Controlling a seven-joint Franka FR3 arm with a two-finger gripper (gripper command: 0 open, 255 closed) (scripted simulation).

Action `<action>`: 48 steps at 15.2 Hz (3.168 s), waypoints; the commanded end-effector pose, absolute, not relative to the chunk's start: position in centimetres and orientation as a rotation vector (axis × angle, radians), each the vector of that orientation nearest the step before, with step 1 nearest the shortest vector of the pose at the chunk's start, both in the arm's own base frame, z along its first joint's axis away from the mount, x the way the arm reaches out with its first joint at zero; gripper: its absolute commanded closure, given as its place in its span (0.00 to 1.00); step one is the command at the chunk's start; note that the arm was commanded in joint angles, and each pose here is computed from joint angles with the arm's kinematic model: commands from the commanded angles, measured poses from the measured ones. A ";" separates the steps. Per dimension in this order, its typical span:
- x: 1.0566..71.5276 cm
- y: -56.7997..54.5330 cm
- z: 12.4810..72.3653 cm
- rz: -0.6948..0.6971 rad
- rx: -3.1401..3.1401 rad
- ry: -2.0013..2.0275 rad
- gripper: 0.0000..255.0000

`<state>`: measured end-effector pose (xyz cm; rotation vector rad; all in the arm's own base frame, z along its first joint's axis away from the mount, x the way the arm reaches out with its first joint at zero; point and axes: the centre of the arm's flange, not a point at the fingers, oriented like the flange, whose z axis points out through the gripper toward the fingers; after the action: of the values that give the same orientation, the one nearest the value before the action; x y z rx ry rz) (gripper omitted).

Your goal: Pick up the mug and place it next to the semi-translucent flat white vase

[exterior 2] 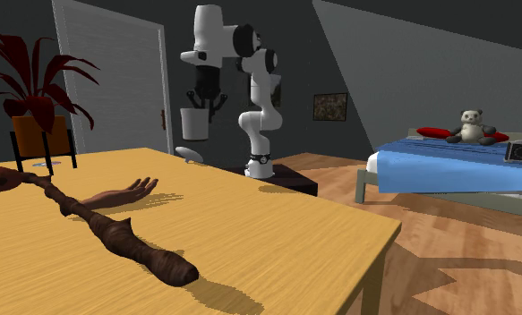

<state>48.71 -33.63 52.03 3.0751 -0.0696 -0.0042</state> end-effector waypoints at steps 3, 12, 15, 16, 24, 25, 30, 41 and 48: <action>44.1 -36.0 52.2 -0.003 3.075 -0.068 1.00; 33.6 -41.4 52.2 -0.003 3.075 -0.068 1.00; 30.0 -43.3 52.2 -0.003 3.075 -0.068 1.00; 28.9 -43.9 52.2 -0.003 3.075 -0.068 1.00; 19.5 -48.7 52.3 -0.003 3.075 -0.068 1.00; 18.3 -49.3 52.3 -0.003 3.075 -0.068 1.00; 12.4 -52.3 52.3 -0.003 3.075 -0.068 1.00; -0.5 -59.0 52.3 -0.003 3.075 -0.068 1.00; -4.1 -60.8 50.2 -0.003 3.075 -0.068 1.00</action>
<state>-4.06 -60.83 50.63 3.0760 -0.0688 -0.0036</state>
